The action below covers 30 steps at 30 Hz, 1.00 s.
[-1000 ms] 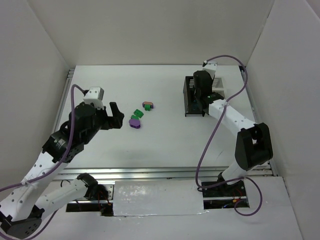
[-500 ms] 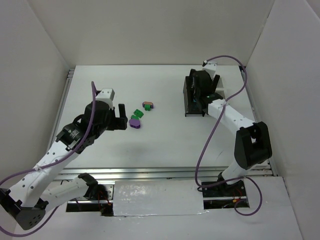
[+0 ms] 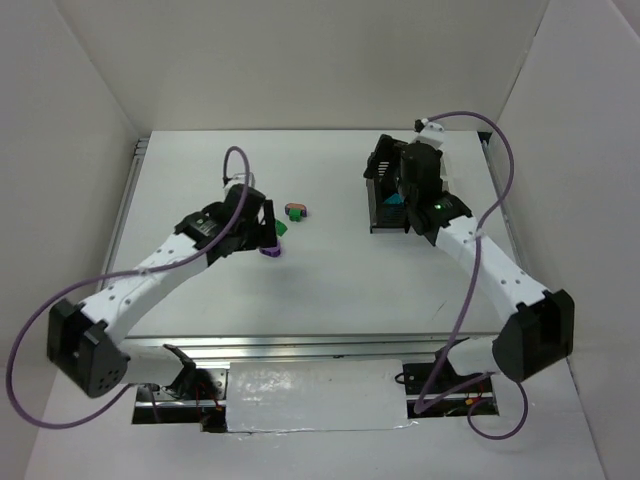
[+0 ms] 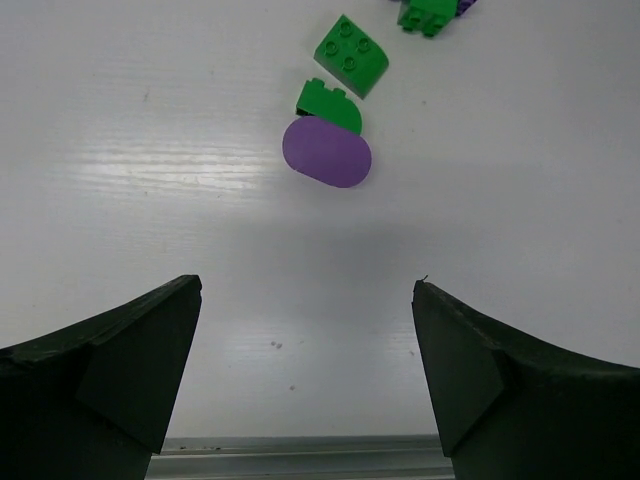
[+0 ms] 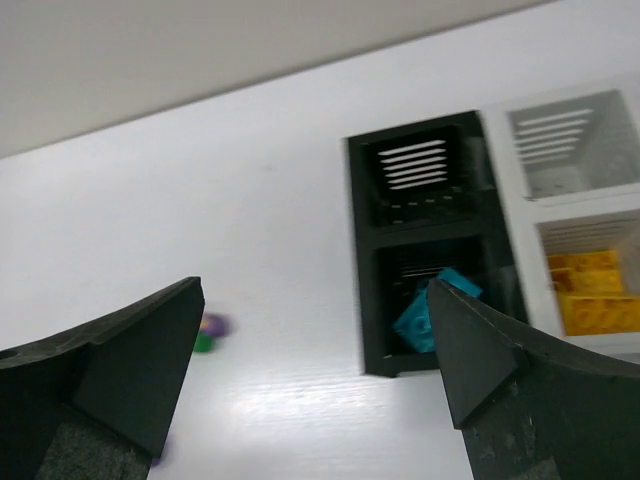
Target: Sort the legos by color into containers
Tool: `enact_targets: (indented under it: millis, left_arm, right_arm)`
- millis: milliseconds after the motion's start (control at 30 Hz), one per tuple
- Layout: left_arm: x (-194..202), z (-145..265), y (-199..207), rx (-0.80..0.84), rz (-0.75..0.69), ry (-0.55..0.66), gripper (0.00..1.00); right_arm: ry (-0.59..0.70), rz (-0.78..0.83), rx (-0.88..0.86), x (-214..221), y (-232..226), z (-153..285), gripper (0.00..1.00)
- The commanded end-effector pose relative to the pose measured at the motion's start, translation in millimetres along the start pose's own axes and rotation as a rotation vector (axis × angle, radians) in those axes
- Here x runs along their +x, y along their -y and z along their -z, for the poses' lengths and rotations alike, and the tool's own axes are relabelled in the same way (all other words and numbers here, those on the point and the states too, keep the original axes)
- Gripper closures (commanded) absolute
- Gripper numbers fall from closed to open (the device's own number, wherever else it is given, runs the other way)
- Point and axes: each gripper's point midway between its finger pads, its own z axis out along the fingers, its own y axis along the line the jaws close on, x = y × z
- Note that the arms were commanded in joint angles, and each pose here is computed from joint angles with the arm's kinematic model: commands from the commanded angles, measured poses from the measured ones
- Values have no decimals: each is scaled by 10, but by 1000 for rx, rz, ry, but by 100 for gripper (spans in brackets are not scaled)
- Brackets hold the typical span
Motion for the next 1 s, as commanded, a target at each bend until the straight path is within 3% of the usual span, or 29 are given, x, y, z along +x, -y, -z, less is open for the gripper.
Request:
enact_targets:
  millis: [0,200,433,967]
  left_arm:
    - [-16,-340,155,-24,38,-42,1]
    - [132,-1101,115,-119,-16,-141,3]
    - [118,-1549,76,-111,-102,-158,3]
    - [521,-1699,147,27,-114,-247,4]
  right_arm:
    - [-77,-61,-212,57,-437,405,0]
    - [-149,-56,-388,229,-758,776,0]
    - [-192,-27,-469,355,-865,923,0]
    - [-160,-32,-477,265,-858,997,0]
